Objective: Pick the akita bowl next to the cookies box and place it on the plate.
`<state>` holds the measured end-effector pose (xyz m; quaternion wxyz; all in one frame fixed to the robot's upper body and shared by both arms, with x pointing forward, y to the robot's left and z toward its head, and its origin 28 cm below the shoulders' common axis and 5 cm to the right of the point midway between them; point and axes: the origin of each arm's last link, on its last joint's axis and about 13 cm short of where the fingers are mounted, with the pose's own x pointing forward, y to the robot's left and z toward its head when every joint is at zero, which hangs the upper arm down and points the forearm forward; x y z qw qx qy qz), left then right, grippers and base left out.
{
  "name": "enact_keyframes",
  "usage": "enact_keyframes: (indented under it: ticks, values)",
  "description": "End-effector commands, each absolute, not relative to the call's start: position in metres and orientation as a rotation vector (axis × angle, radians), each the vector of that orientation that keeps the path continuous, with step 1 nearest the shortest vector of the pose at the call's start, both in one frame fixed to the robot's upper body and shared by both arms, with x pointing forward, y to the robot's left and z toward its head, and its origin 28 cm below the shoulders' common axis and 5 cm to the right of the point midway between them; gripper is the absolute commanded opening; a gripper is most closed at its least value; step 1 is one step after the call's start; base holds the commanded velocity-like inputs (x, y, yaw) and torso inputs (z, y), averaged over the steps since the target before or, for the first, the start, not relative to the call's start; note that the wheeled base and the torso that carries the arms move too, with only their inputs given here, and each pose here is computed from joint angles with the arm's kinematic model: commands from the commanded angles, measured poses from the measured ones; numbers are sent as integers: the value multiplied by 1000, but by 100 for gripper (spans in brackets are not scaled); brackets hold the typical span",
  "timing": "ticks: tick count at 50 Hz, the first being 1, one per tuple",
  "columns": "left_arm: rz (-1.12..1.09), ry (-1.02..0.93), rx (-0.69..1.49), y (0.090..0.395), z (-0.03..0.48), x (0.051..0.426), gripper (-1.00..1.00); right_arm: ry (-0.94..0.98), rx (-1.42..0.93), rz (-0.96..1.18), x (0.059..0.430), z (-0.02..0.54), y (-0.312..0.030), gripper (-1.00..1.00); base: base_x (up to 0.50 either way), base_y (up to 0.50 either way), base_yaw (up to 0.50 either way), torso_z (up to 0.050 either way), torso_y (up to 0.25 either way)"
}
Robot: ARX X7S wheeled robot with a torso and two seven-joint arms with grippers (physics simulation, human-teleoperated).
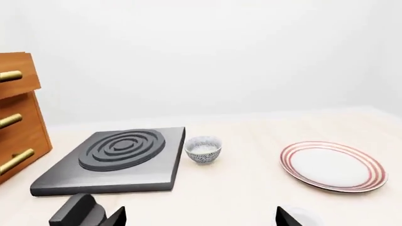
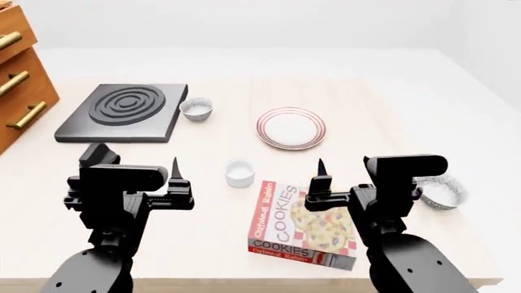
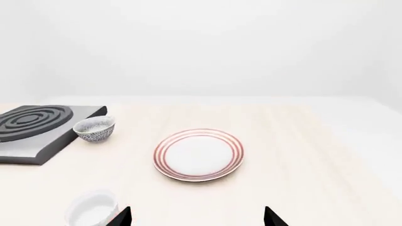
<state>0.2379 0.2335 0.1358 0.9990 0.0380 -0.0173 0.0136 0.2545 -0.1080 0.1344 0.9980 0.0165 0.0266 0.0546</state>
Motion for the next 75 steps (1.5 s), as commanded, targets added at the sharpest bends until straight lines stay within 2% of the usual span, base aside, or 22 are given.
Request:
enact_keyframes:
  ticks: [1, 38, 44, 48, 49, 51, 53, 56, 61, 75]
  values:
    - [30, -29, 102, 234, 144, 240, 100, 68, 44, 122, 259, 143, -110, 100, 500, 0, 0, 0, 0]
    - [37, -29, 103, 236, 141, 241, 100, 71, 42, 147, 259, 140, -111, 100, 500, 0, 0, 0, 1]
    - [39, -29, 104, 236, 141, 239, 100, 115, 3, 119, 259, 146, -113, 100, 48, 0, 0, 0, 0]
    - [41, -30, 107, 237, 142, 238, 100, 155, -68, 55, 257, 163, -121, 100, 0, 0, 0, 0, 0]
    - [40, -31, 107, 237, 142, 238, 100, 168, -70, 132, 253, 169, -123, 100, 0, 0, 0, 0, 0]
    - [40, -30, 109, 237, 142, 238, 100, 149, -163, 100, 248, 181, -130, 100, 0, 0, 0, 0, 0]
    - [40, -29, 111, 237, 142, 239, 100, 184, -160, 71, 245, 191, -137, 100, 0, 0, 0, 0, 0]
    - [39, -30, 111, 237, 142, 239, 100, 289, -153, 137, 238, 206, -149, 100, 0, 0, 0, 0, 0]
    - [38, -30, 109, 237, 142, 240, 100, 334, -235, 167, 225, 227, -163, 100, 0, 0, 0, 0, 0]
    - [42, -33, 106, 238, 142, 240, 100, 437, -349, 114, 206, 244, -191, 100, 0, 0, 0, 0, 0]
